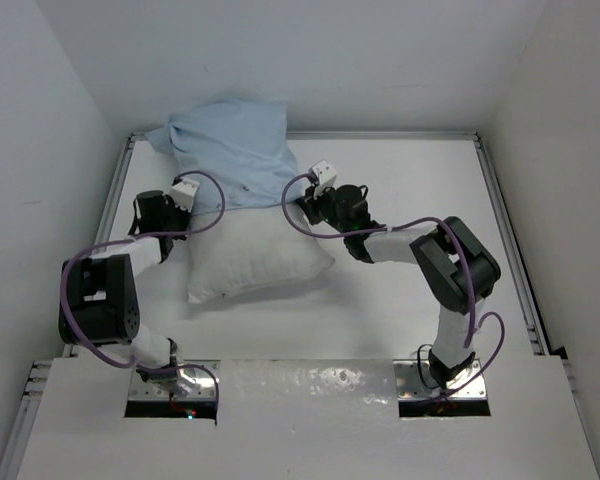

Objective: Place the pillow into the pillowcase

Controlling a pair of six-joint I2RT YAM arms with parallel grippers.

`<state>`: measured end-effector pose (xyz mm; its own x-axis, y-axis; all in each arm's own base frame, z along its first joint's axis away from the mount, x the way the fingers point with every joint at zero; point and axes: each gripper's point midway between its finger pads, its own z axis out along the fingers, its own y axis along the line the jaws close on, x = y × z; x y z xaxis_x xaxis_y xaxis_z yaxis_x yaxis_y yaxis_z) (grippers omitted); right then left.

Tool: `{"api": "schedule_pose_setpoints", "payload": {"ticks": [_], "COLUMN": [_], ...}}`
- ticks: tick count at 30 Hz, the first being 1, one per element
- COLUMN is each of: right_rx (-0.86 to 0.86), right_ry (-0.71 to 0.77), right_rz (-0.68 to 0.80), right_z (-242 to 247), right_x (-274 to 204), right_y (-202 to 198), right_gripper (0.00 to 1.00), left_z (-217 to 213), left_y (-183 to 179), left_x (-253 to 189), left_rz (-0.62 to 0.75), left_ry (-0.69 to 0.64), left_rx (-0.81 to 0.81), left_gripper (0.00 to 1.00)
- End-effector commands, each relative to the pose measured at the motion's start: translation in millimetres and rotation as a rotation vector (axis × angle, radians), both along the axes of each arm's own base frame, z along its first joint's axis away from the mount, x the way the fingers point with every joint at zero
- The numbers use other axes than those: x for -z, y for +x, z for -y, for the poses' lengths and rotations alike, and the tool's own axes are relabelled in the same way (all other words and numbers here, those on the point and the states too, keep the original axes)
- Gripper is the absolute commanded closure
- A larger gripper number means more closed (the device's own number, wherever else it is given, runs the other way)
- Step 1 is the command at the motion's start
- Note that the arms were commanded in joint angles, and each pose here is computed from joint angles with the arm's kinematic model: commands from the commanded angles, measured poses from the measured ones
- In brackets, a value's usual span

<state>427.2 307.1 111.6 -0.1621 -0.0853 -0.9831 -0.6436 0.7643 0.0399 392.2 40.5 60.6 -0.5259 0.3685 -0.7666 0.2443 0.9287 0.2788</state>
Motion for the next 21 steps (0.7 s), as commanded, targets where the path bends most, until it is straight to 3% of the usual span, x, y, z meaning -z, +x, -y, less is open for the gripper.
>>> {"api": "schedule_pose_setpoints", "payload": {"ticks": [1, 6, 7, 9, 10, 11, 13, 14, 16, 17, 19, 20, 21], "right_rx": [0.019, 0.094, 0.116, 0.124, 0.125, 0.123, 0.115, 0.108, 0.104, 0.110, 0.142, 0.160, 0.197], "right_ry": [0.037, 0.047, 0.096, 0.121, 0.146, 0.172, 0.179, 0.175, 0.176, 0.192, 0.231, 0.240, 0.239], "right_rz": [0.062, 0.020, 0.069, 0.070, 0.088, 0.120, 0.138, 0.137, 0.141, 0.145, 0.149, 0.157, 0.172], "right_z": [1.7, 22.8, 29.3, 36.0, 38.6, 44.0, 48.0, 51.2, 55.3, 59.4, 68.5, 76.8, 83.3], "right_x": [-33.7, -68.9, -107.7, -134.6, -153.4, -187.7, -218.1, -245.2, -271.6, -290.4, -316.4, -344.0, -359.1], "right_y": [-0.2, -13.3, -17.4, -26.9, -31.1, -39.0, -46.5, -53.5, -60.7, -65.7, -72.0, -78.3, -76.0], "right_gripper": [1.00, 1.00, 1.00, 1.00, 1.00, 1.00, 1.00, 1.00, 1.00, 1.00, 1.00, 1.00, 1.00], "left_z": [4.7, 4.4, 6.8, 2.9, 5.3, 3.7, 6.4, 7.0, 18.5, 20.3, 29.8, 34.2, 37.9], "left_y": [33.2, 7.3, -7.8, -10.2, -22.2, -17.8, -28.8, -29.0, -43.8, -48.1, -60.0, -68.3, -77.4], "left_x": [-38.0, -73.3, -94.0, -145.5, -153.4, -195.6, -221.6, -260.1, -285.3, -319.7, -335.4, -382.4, -397.6], "left_rz": [0.124, 0.041, 0.041, 0.112, 0.061, 0.126, 0.122, 0.185, 0.177, 0.240, 0.218, 0.312, 0.319], "left_ry": [-0.014, -0.129, -0.151, -0.150, -0.169, -0.174, -0.199, -0.190, -0.215, -0.207, -0.238, -0.200, -0.196], "left_rx": [0.024, 0.045, 0.057, 0.072, 0.068, 0.075, 0.068, 0.073, 0.109, 0.114, 0.140, 0.177, 0.189], "left_gripper": [1.00, 1.00, 1.00, 1.00, 1.00, 1.00, 1.00, 1.00, 1.00, 1.00, 1.00, 1.00, 1.00]}}
